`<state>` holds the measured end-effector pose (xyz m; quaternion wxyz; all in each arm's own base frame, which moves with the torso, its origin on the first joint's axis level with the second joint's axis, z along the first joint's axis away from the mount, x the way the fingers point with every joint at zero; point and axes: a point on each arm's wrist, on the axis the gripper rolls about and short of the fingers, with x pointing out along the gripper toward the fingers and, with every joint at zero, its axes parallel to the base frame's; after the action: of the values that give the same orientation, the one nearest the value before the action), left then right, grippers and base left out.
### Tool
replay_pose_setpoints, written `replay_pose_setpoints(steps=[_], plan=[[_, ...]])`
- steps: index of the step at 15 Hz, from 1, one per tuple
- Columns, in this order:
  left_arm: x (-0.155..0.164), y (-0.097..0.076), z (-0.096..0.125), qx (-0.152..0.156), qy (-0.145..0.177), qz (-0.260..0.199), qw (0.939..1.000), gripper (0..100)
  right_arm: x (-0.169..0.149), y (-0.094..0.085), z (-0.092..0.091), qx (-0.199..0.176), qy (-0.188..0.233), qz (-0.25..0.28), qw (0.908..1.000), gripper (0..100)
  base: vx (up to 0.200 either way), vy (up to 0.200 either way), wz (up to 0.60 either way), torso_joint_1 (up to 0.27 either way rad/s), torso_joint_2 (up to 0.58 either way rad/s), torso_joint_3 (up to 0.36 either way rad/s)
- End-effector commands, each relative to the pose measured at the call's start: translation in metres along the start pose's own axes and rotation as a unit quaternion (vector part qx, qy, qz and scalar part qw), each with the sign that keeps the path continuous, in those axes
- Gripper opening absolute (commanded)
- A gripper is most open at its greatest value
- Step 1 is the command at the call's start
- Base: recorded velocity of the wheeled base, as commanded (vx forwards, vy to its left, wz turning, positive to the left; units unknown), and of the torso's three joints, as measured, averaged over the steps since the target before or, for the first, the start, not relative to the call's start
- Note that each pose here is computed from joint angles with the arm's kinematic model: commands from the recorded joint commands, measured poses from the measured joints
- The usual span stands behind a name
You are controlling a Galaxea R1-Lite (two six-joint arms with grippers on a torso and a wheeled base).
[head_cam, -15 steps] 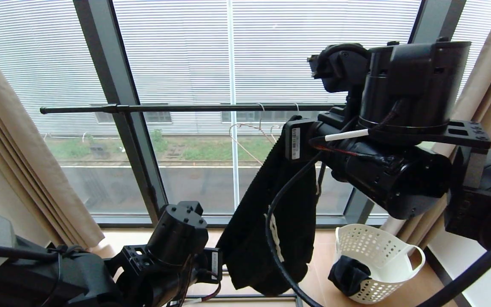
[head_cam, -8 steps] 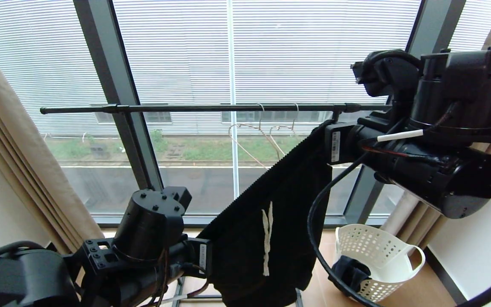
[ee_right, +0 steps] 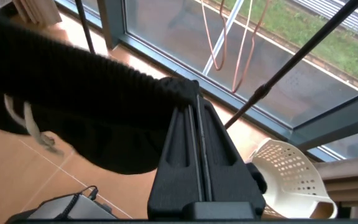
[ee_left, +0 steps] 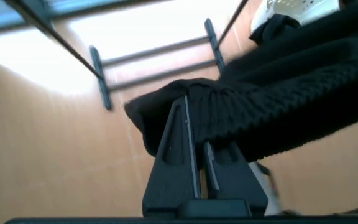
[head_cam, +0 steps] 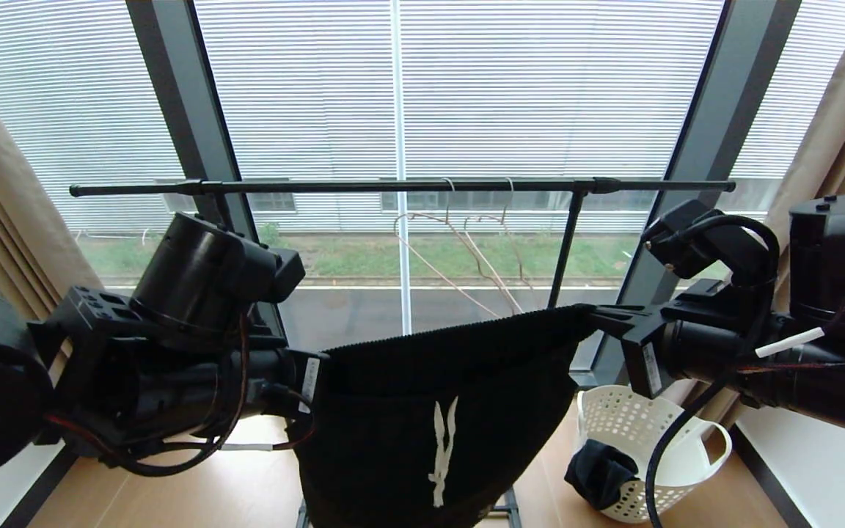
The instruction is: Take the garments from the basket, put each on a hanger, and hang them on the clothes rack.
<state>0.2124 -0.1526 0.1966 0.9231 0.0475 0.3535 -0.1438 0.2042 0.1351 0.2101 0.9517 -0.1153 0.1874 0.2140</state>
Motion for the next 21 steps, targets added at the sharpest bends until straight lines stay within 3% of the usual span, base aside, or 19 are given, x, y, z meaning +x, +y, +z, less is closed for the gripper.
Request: replay_pose_setpoints(steps=[1, 3, 6, 10, 12, 14, 21], plan=[[-0.007, 0.006, 0.015, 0.007, -0.026, -0.004, 0.9996, 0, -0.003, -0.002, -0.001, 0.000, -0.002, -0.002, 1.0000, 0, 0.000, 0.000, 0.00, 0.000, 0.00, 0.000], [-0.019, 0.011, 0.032, 0.040, -0.022, -0.004, 0.9989, 0, 0.002, -0.002, -0.001, 0.001, -0.001, -0.003, 1.0000, 0, 0.000, 0.000, 0.00, 0.000, 0.00, 0.000], [-0.019, 0.009, 0.036, 0.049, 0.013, -0.025, 0.9984, 0, 0.004, -0.001, 0.002, 0.001, 0.000, -0.005, 1.0000, 0, 0.000, 0.000, 0.00, 0.000, 0.00, 0.000], [-0.005, 0.004, 0.051, 0.047, 0.008, -0.026, 0.9985, 0, 0.001, 0.000, -0.005, -0.007, 0.017, -0.002, 0.9998, 0, 0.000, 0.000, 0.00, 0.000, 0.00, 0.000], [0.007, -0.004, 0.077, 0.044, -0.016, -0.037, 0.9982, 0, -0.006, 0.011, -0.016, -0.056, 0.054, 0.024, 0.9967, 0, 0.000, 0.000, 0.00, 0.000, 0.00, 0.000], [0.015, -0.009, 0.092, 0.043, -0.026, -0.039, 0.9980, 0, -0.011, 0.024, -0.025, -0.094, 0.063, 0.052, 0.9922, 0, 0.000, 0.000, 0.00, 0.000, 0.00, 0.000], [0.024, -0.031, 0.130, 0.050, -0.046, -0.054, 0.9962, 0, -0.029, 0.082, -0.041, -0.154, 0.065, 0.173, 0.9707, 0, 0.000, 0.000, 0.00, 0.000, 0.00, 0.000]])
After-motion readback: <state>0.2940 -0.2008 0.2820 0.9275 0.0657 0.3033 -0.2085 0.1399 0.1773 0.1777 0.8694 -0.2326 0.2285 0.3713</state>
